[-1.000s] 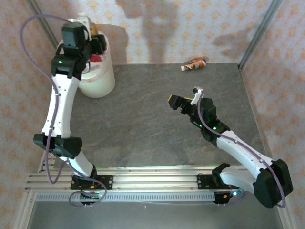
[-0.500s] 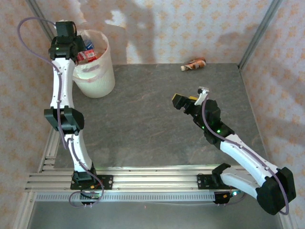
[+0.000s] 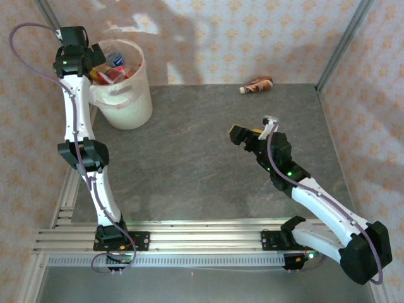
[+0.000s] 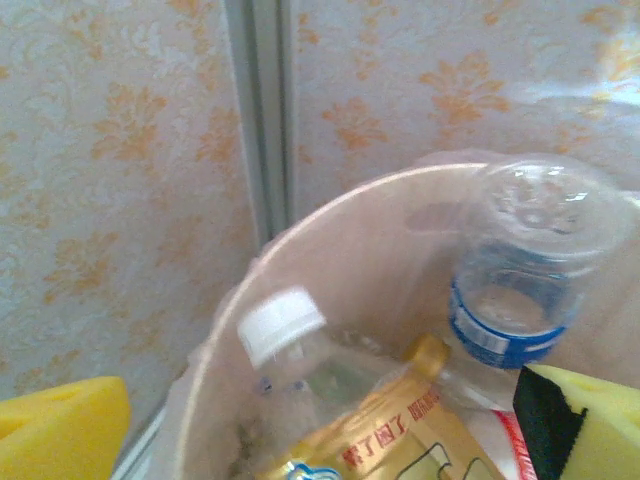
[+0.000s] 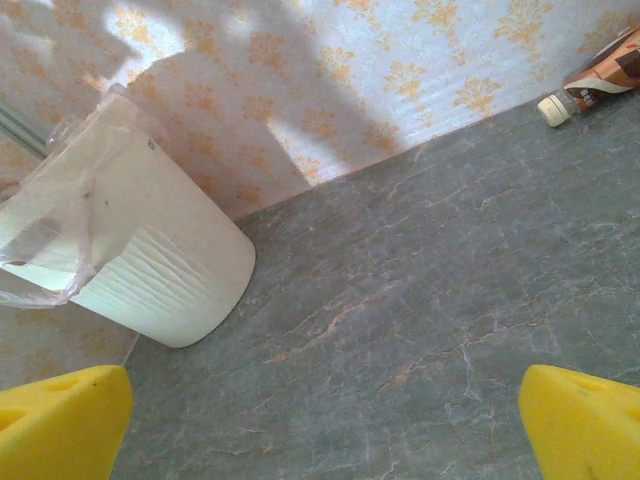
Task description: Put the plastic bottles in the bin
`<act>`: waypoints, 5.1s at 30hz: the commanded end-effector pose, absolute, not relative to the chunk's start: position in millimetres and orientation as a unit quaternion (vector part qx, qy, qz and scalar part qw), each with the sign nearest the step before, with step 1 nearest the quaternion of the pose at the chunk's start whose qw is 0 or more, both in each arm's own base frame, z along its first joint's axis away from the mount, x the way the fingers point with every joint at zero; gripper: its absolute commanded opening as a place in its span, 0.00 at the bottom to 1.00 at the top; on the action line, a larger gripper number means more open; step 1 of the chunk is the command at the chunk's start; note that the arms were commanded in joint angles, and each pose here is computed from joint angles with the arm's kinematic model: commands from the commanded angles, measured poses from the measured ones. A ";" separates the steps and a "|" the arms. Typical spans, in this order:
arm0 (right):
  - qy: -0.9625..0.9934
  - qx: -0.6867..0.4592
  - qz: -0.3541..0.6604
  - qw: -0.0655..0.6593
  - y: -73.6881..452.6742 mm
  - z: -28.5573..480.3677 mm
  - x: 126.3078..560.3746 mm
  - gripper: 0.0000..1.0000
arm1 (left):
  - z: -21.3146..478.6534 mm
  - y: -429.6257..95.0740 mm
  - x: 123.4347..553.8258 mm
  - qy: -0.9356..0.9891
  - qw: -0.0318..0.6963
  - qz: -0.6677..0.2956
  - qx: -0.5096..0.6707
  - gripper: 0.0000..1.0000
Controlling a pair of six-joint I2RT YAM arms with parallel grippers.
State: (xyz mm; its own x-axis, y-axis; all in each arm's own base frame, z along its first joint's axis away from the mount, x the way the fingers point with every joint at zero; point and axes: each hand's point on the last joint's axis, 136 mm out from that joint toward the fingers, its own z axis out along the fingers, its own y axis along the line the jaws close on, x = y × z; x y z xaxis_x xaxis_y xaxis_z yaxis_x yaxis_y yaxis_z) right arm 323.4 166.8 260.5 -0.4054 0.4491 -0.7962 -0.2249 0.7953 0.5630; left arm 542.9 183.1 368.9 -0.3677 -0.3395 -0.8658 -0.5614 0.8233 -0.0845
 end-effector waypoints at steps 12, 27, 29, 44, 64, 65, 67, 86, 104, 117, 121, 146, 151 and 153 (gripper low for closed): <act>0.787 0.090 0.283 0.541 153.7 246.4 318.8 0.99 | 384.1 93.7 561.6 0.821 0.492 -0.155 -0.245 1.00; 0.795 0.104 0.264 0.536 145.5 239.1 317.3 0.99 | 338.9 47.1 555.6 0.855 0.411 -0.201 -0.244 1.00; 0.794 0.117 0.254 0.539 139.8 239.5 318.6 0.99 | 363.7 31.8 553.3 0.846 0.434 -0.216 -0.221 1.00; 0.814 0.149 0.202 0.525 84.7 256.8 352.1 0.99 | 469.3 -52.1 483.3 0.806 0.556 -0.138 -0.149 1.00; 0.848 0.205 0.190 0.450 -7.2 239.4 483.2 0.99 | 315.4 -283.7 515.1 0.859 0.438 -0.246 -0.099 1.00; 0.846 0.219 0.181 0.452 -17.5 235.7 492.1 0.99 | 304.9 -287.2 521.6 0.861 0.433 -0.245 -0.109 1.00; 0.838 0.237 0.181 0.457 -32.0 228.8 510.2 0.99 | 288.1 -292.3 534.2 0.861 0.428 -0.244 -0.127 1.00; 0.776 0.258 0.337 0.467 -48.4 167.7 678.2 0.99 | 194.0 -352.1 641.8 0.809 0.444 -0.347 -0.166 1.00; 0.735 0.241 0.421 0.474 6.0 124.6 755.3 0.99 | 154.0 -328.3 607.8 0.863 0.378 -0.314 -0.118 1.00; 0.764 0.184 0.448 0.426 72.8 120.8 741.7 0.99 | 116.2 -295.1 690.5 0.803 0.426 -0.349 -0.226 1.00; 0.777 0.145 0.463 0.402 99.2 123.4 730.5 0.99 | 106.9 -278.2 702.6 0.786 0.435 -0.353 -0.260 1.00; 0.748 0.184 0.361 0.527 75.6 135.5 761.3 0.99 | 124.3 -261.8 705.9 0.810 0.455 -0.344 -0.136 1.00; 0.735 0.156 0.377 0.542 82.7 148.8 761.3 0.99 | 119.1 -264.2 708.2 0.807 0.458 -0.348 -0.130 1.00; 0.736 0.141 0.389 0.536 90.5 150.0 758.6 0.99 | 118.6 -264.3 708.9 0.806 0.459 -0.350 -0.130 1.00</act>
